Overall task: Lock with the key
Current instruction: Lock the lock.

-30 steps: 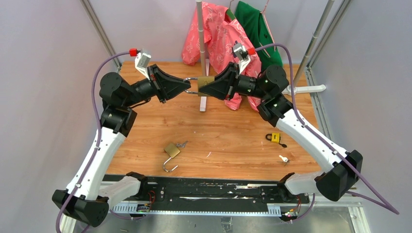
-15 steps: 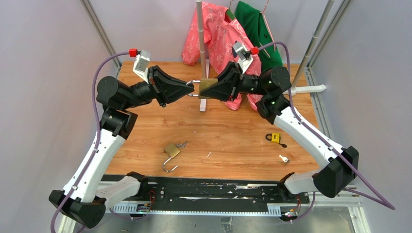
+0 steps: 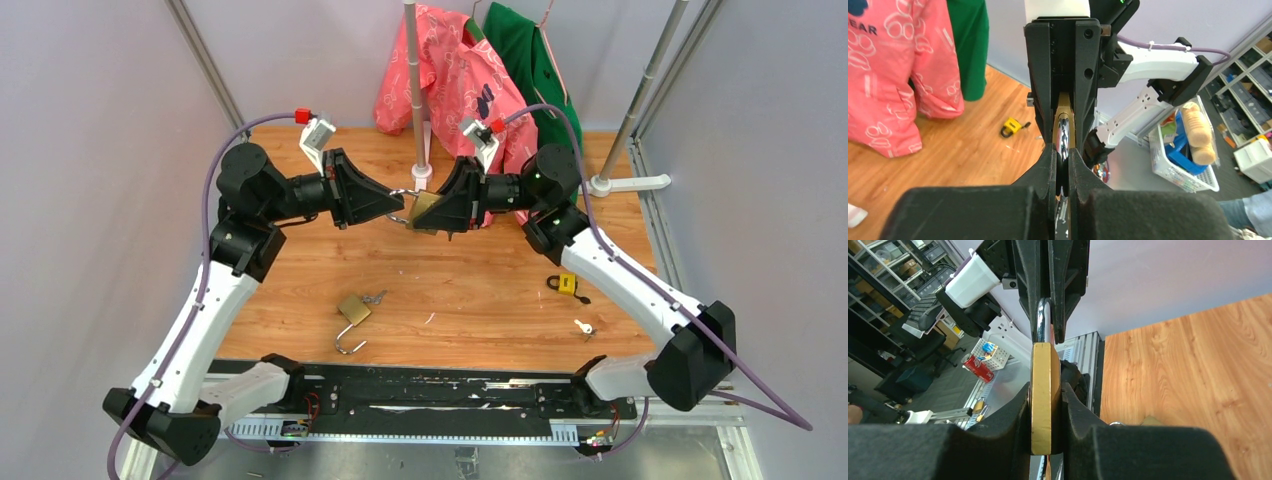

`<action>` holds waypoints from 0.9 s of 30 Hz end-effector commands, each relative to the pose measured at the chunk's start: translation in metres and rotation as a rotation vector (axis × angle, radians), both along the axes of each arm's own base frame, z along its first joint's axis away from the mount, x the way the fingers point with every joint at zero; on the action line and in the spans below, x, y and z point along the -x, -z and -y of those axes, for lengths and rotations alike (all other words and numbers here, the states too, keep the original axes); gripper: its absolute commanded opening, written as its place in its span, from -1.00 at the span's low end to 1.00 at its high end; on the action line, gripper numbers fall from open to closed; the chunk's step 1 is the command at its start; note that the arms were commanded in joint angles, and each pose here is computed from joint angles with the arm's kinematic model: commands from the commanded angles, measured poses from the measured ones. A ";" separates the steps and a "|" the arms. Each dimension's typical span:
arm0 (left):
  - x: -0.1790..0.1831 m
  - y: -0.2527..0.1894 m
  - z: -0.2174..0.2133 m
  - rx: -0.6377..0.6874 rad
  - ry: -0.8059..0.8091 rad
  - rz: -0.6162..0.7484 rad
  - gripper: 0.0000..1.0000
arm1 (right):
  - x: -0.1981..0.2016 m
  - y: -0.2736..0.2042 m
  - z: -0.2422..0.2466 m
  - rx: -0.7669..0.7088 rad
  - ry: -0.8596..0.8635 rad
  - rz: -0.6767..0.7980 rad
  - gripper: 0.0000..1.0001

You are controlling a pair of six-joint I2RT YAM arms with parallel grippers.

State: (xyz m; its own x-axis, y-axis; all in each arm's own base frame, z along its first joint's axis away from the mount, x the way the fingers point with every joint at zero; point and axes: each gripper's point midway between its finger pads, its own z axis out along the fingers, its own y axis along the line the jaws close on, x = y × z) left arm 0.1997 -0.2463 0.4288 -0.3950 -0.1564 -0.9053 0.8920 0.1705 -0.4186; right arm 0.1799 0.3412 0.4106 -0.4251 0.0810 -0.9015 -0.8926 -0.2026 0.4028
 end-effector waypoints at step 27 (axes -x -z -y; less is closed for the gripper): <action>-0.020 0.030 -0.004 -0.079 0.150 -0.111 -1.00 | -0.031 0.073 0.053 0.058 0.189 -0.256 0.40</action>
State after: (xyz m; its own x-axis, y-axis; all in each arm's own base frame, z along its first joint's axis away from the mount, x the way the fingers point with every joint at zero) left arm 0.2316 -0.2443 0.3681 -0.5974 -0.0261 -0.8015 0.7906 0.1480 -0.5941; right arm 0.2080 0.3038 0.3432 -0.6491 0.1368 -0.7483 -0.7595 -0.0608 0.6476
